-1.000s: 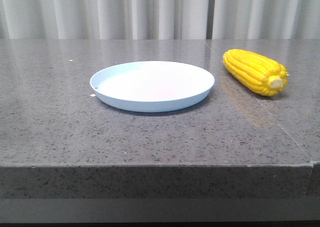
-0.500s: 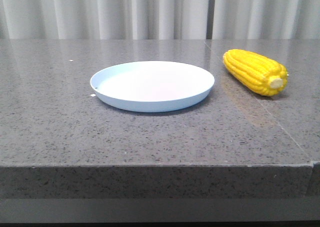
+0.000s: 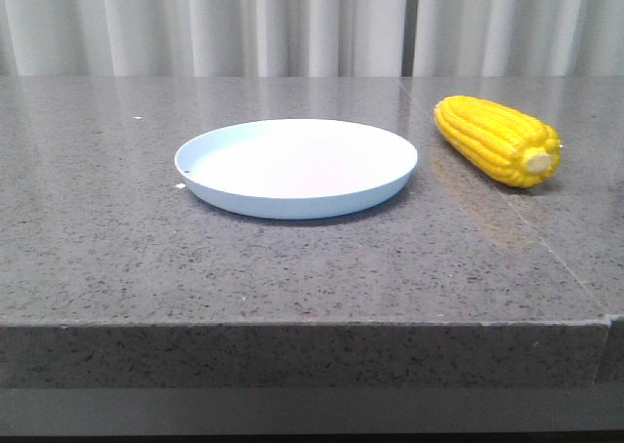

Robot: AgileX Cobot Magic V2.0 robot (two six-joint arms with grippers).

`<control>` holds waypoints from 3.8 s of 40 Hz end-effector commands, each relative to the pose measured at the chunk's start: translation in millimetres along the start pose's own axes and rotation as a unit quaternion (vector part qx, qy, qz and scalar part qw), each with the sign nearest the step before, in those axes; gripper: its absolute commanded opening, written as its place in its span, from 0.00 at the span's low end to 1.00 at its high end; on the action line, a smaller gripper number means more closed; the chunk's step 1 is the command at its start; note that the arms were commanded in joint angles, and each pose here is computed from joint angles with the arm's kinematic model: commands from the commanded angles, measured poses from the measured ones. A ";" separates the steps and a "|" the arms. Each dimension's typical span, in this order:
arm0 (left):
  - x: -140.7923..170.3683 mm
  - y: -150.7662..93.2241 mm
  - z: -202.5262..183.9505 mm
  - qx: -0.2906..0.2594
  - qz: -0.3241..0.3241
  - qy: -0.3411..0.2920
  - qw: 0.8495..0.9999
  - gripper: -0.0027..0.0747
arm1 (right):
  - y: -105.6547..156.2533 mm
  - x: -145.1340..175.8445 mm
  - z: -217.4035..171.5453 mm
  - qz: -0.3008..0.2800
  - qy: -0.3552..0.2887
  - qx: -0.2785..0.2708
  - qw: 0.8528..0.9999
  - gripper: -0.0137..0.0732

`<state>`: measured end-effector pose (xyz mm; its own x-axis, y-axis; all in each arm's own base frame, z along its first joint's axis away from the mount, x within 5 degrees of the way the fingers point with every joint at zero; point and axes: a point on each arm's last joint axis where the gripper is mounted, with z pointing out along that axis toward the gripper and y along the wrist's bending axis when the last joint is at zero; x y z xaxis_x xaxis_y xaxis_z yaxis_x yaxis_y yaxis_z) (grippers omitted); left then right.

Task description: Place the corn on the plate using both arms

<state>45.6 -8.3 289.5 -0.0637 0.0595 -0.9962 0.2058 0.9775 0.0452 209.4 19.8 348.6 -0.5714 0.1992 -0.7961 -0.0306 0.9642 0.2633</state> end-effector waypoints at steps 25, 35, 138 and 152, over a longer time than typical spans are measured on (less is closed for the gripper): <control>-15.0 0.4 -1.7 -0.001 -0.005 -0.048 0.999 0.01 | 40.6 -18.6 147.1 -0.023 0.121 -0.044 0.991 0.88; -15.0 0.4 -1.7 -0.001 -0.005 -0.048 0.999 0.01 | 39.7 -16.4 151.5 -0.022 0.125 -0.042 0.991 0.65; -15.0 0.4 -1.7 -0.001 -0.005 -0.048 0.999 0.01 | 86.0 -92.3 53.2 -0.032 0.042 0.086 0.995 0.09; -15.0 0.4 -1.7 -0.001 -0.005 -0.048 0.999 0.01 | 20.4 -42.7 -10.3 -0.026 0.009 0.123 0.992 0.09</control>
<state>45.4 -8.3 289.6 -0.0631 0.0594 -0.9962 0.2058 0.9775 0.0452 248.6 36.4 380.1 -0.6870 0.1819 -0.7035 0.1846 0.9801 0.0732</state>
